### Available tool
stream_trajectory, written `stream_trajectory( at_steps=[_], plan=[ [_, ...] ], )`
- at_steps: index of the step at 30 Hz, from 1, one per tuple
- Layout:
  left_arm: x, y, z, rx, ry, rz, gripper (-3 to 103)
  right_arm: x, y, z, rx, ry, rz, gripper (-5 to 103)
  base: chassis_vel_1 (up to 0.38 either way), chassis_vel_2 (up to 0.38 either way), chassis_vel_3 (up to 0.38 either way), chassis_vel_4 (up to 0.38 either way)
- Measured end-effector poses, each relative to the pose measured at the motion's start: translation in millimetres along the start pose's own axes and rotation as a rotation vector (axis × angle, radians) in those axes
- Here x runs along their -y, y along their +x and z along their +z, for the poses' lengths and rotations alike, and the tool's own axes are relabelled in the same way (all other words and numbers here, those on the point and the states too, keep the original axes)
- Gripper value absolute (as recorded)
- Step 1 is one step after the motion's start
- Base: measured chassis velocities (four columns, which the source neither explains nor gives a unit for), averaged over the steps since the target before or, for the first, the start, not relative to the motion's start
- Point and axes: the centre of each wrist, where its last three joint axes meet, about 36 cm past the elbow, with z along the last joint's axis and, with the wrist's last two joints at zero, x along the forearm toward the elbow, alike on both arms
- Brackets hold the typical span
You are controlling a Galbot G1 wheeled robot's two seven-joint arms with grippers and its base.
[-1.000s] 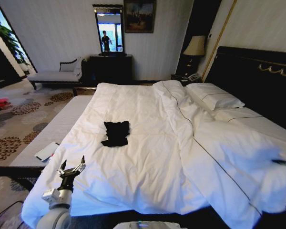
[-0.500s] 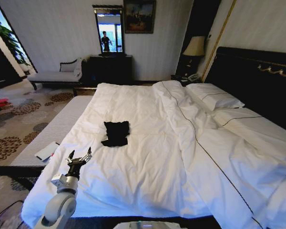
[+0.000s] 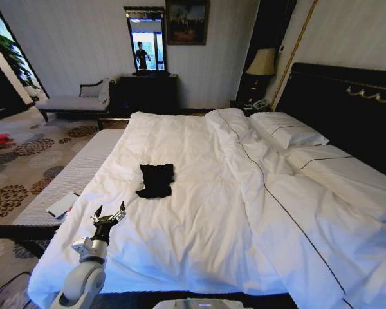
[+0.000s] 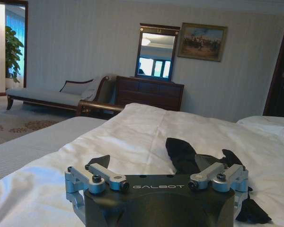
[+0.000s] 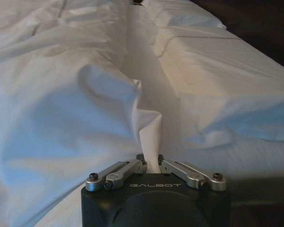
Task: Fold the clothes on the bed.
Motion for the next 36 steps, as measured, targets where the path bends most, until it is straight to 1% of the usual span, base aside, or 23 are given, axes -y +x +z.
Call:
stream_trajectory(
  at_steps=[3,9,13,18,20,22,28,34,35,36],
  plan=[
    [-0.5,0.2,-0.1,-0.006,-0.002,-0.001,100,-0.7,3.2,9.3,-0.015,-0.005,0.011,1,0.0,0.0,0.0,0.0],
    [0.1,1.1,4.1,-0.015,-0.003,-0.004,100,-11.3,5.6,33.7,-0.038,-0.025,0.025,1,0.0,0.0,0.0,0.0],
    [1.2,2.0,6.7,-0.02,-0.003,-0.004,100,-10.9,11.0,58.9,-0.084,-0.01,0.047,1,0.0,0.0,0.0,0.0],
    [0.8,1.9,7.0,-0.02,-0.006,-0.003,100,-12.3,11.9,79.0,-0.106,-0.007,0.06,1,0.0,0.0,0.0,0.0],
    [0.8,1.9,6.1,-0.019,-0.013,0.0,100,-12.7,11.2,90.4,-0.121,-0.001,0.068,1,0.0,0.0,0.0,0.0],
    [1.1,1.4,3.4,-0.016,-0.022,0.004,100,-14.1,9.6,100.4,-0.129,-0.01,0.077,1,0.0,0.0,0.0,0.0],
    [2.3,-0.4,-2.9,-0.013,-0.035,0.01,100,-19.7,2.1,112.2,-0.131,-0.021,0.083,1,0.0,0.0,0.0,0.0],
    [7.2,4.5,-1.4,-0.023,-0.039,0.014,100,-21.4,-7.5,116.1,-0.119,-0.028,0.108,-1,0.0,0.0,0.0,0.0],
    [7.7,5.8,-1.3,-0.024,-0.04,0.015,100,-21.9,-8.3,115.4,-0.116,-0.028,0.107,4,0.0,0.0,0.0,0.0],
    [7.7,5.8,-1.3,-0.024,-0.04,0.015,100,-21.9,-8.3,115.4,-0.116,-0.028,0.107,4,0.0,0.0,0.0,0.0]
  ],
)
